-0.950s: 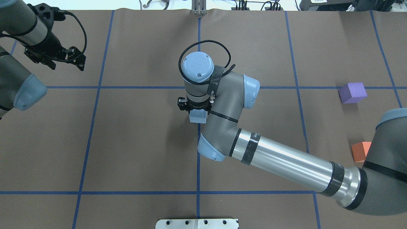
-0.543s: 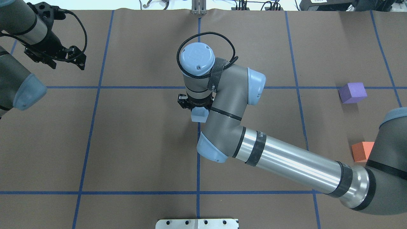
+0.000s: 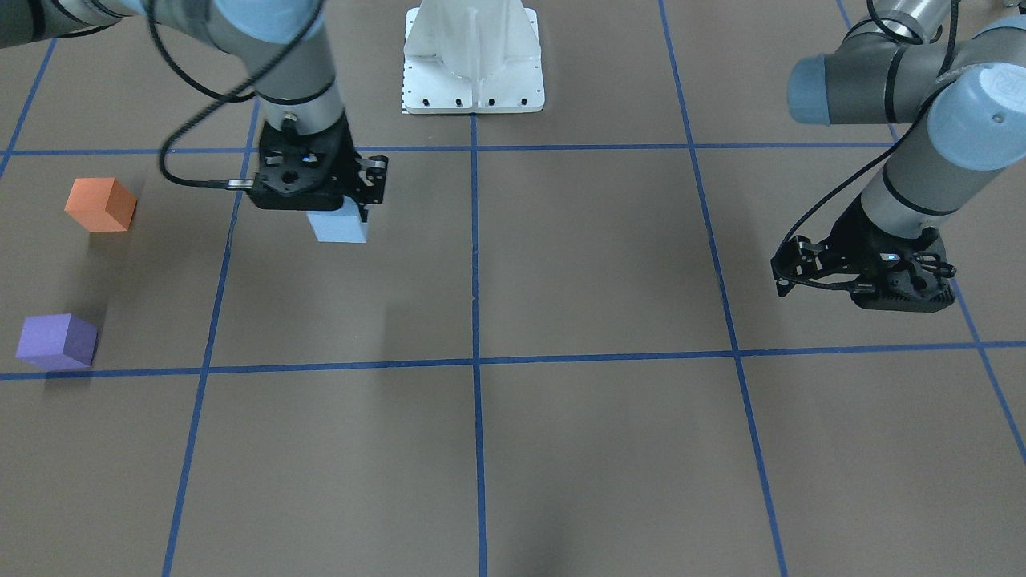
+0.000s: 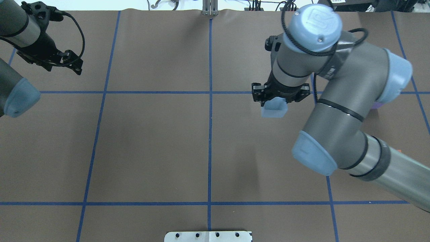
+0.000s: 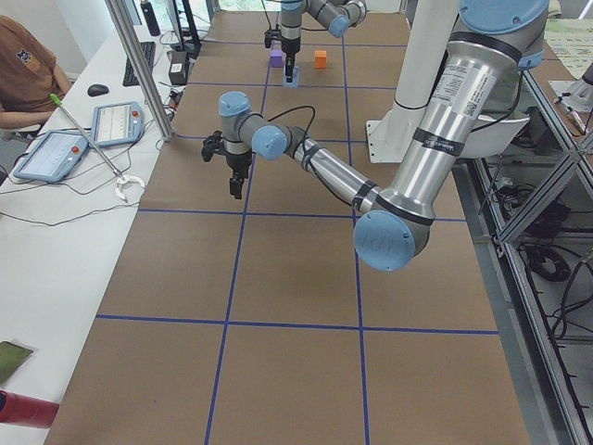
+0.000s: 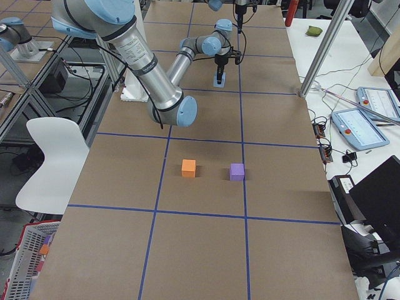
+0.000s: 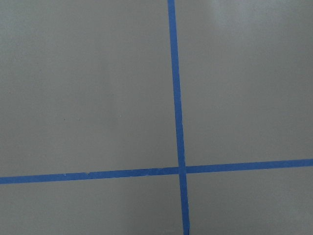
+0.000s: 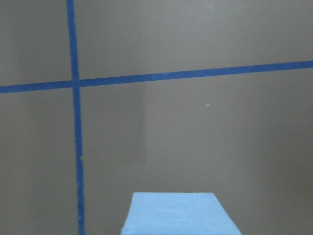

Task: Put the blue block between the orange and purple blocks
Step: 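Carry the light blue cube with the right gripper toward the purple cube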

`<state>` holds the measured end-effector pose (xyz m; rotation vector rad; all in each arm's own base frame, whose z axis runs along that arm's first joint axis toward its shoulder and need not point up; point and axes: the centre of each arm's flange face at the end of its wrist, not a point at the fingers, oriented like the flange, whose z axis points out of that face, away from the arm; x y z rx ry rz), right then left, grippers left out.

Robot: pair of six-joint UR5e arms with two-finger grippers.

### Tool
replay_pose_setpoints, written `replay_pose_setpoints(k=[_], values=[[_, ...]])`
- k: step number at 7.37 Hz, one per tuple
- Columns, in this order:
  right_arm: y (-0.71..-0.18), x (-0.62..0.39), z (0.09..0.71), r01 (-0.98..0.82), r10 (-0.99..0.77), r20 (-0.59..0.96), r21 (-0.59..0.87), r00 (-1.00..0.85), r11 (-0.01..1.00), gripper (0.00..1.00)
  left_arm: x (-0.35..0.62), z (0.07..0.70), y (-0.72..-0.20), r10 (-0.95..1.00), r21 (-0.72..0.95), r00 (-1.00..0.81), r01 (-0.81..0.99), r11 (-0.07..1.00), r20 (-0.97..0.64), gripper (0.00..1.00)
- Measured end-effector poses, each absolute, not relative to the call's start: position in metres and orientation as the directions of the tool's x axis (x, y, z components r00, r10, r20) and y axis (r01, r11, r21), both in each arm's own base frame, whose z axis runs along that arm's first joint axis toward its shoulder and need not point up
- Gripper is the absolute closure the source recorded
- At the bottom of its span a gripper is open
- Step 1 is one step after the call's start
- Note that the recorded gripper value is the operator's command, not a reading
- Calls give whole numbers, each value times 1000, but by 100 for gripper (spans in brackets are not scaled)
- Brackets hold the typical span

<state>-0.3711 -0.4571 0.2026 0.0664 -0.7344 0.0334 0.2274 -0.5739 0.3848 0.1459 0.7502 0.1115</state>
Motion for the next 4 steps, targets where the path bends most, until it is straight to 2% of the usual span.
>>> replay_pose_setpoints(k=[3,4], values=[[-467,-272,284,71,-141,613,137,777,988,100,105,484,-550,330,298,749,-184,937,-574,0],[-470,-245,312,95,-162,603,141,781,985,100,72,507,-541,335,304,761,-189,934,-556,0]])
